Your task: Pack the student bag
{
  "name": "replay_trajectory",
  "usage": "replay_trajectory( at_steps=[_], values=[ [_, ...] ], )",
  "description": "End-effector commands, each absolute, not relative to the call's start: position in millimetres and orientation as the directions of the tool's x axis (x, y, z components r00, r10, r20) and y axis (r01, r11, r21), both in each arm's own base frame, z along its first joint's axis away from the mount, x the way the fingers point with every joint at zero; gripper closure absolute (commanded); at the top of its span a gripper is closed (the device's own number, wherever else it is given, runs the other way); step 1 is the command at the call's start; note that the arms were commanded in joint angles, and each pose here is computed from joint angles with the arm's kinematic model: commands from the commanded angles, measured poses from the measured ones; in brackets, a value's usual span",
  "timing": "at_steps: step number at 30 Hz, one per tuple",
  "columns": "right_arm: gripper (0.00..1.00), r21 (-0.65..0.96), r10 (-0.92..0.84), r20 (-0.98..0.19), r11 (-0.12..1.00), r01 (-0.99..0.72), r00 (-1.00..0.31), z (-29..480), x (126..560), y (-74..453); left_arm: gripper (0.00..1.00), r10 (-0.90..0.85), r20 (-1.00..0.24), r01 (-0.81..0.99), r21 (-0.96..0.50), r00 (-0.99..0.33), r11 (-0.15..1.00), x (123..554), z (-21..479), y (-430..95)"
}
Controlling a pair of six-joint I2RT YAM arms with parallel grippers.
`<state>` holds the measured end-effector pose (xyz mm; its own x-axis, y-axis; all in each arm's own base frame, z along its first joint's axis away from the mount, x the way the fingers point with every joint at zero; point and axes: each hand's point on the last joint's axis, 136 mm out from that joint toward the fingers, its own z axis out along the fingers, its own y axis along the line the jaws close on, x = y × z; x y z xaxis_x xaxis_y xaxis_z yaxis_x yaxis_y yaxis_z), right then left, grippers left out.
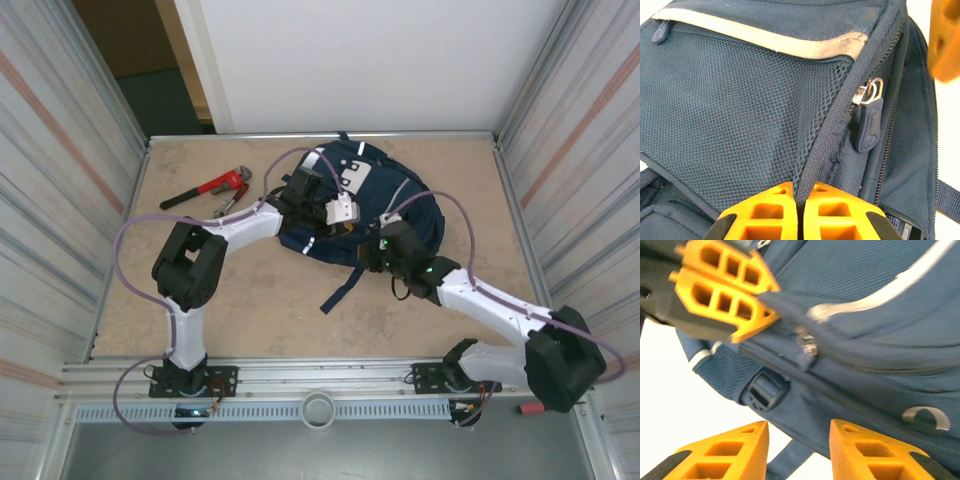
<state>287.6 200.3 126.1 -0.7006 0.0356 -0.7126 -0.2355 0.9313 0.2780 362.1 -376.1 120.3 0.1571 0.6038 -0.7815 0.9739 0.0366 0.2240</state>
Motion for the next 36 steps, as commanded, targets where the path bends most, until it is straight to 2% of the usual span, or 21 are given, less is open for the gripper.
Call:
replay_trajectory(
  at_steps=[1, 9, 15, 25, 36],
  values=[
    [0.62, 0.271, 0.130, -0.749, 0.955, -0.121, -0.650, 135.4, 311.2, 198.5, 1.00, 0.550, -0.828, 0.988, 0.150, 0.108, 0.031, 348.7, 147.5, -377.8],
    [0.60, 0.317, 0.214, -0.759, 0.946, -0.063, -0.614, 131.9, 334.3, 207.2, 1.00, 0.555, -0.824, 0.989, 0.146, 0.112, 0.018, 343.4, 146.0, -381.5],
    [0.69, 0.358, 0.238, -0.791, 0.927, -0.111, -0.564, 147.3, 339.0, 209.1, 1.00, 0.559, -0.821, 0.989, 0.147, 0.113, 0.016, 343.5, 143.4, -381.0],
    [0.67, 0.371, 0.281, -0.759, 0.928, -0.034, -0.587, 124.9, 353.5, 194.6, 1.00, 0.559, -0.821, 0.989, 0.149, 0.116, 0.014, 343.7, 142.8, -381.7],
    [0.94, 0.297, 0.238, -0.764, 0.955, 0.001, -0.599, 112.0, 336.6, 173.4, 1.00, 0.566, -0.818, 0.984, 0.165, 0.100, 0.064, 357.0, 145.9, -373.7]
  ],
)
